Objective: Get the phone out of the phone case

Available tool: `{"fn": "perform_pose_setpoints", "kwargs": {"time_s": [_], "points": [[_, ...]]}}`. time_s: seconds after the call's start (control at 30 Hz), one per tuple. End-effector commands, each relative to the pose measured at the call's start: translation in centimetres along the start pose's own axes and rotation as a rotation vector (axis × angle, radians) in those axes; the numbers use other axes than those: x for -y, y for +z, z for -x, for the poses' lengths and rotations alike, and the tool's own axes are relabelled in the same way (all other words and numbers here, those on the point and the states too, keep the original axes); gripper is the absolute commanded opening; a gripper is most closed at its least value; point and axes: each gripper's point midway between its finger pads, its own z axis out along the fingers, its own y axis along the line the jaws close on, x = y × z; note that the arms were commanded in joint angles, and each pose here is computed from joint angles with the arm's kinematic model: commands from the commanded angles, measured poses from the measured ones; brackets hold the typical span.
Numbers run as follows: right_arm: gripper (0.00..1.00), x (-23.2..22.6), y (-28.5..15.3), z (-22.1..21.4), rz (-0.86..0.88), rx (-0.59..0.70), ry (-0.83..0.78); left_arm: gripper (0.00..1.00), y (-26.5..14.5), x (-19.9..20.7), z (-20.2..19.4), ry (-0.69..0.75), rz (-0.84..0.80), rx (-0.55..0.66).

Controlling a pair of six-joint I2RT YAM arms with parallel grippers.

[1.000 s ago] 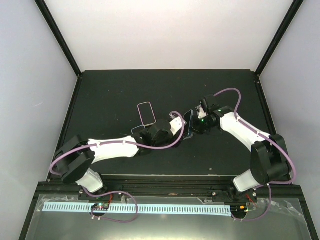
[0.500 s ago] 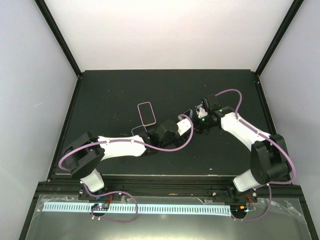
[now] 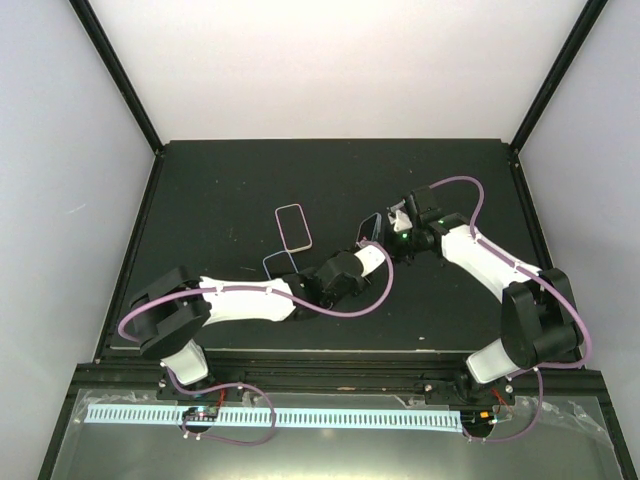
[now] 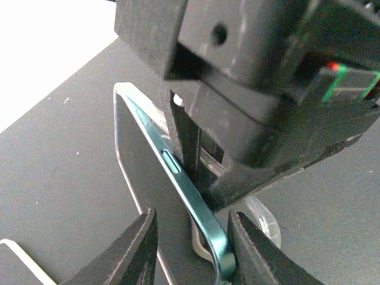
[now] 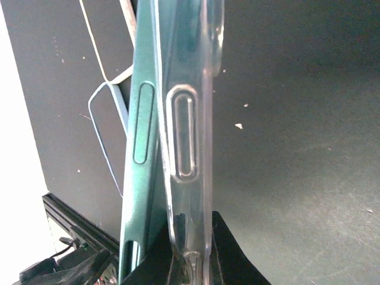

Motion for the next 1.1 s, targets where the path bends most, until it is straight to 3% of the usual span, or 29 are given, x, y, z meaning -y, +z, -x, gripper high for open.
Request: {"fn": "perform_pose_setpoints", "kwargs": {"time_s": [0.0, 0.2, 0.43, 0.67, 0.9, 0.97, 1.07], "points": [[0.01, -0.6, -0.6, -1.1, 0.044, -0.036, 0.001, 0.29, -0.1, -4.5, -2.3, 0.001, 0.234, -0.072], [0.01, -0.6, -0.9, -0.9, 0.039, -0.015, -0.007, 0.02, -0.5, -6.0, -1.2, -0.065, 0.31, -0.049], [0.01, 0.8, -1.5, 0.1, -0.058, 0.055, -0.005, 0.02, -1.2, -6.8, 1.5, -0.187, 0.322, 0.021], [0.01, 4.3, -3.0, 2.5, -0.299, 0.186, -0.018, 0.01, -2.6, -6.9, 3.9, -0.371, 0.254, 0.092], [0.01, 5.5, -4.2, 4.1, -0.375, 0.244, -0.028, 0.02, -4.3, -7.8, 5.0, -0.451, 0.235, 0.138], [0.01, 5.9, -4.9, 5.2, -0.389, 0.256, -0.068, 0.02, -4.4, -8.1, 5.0, -0.438, 0.247, 0.135], [0.01, 6.2, -6.2, 8.1, -0.376, 0.242, -0.26, 0.02, -4.5, -8.8, 4.9, -0.386, 0.28, 0.126]]}}
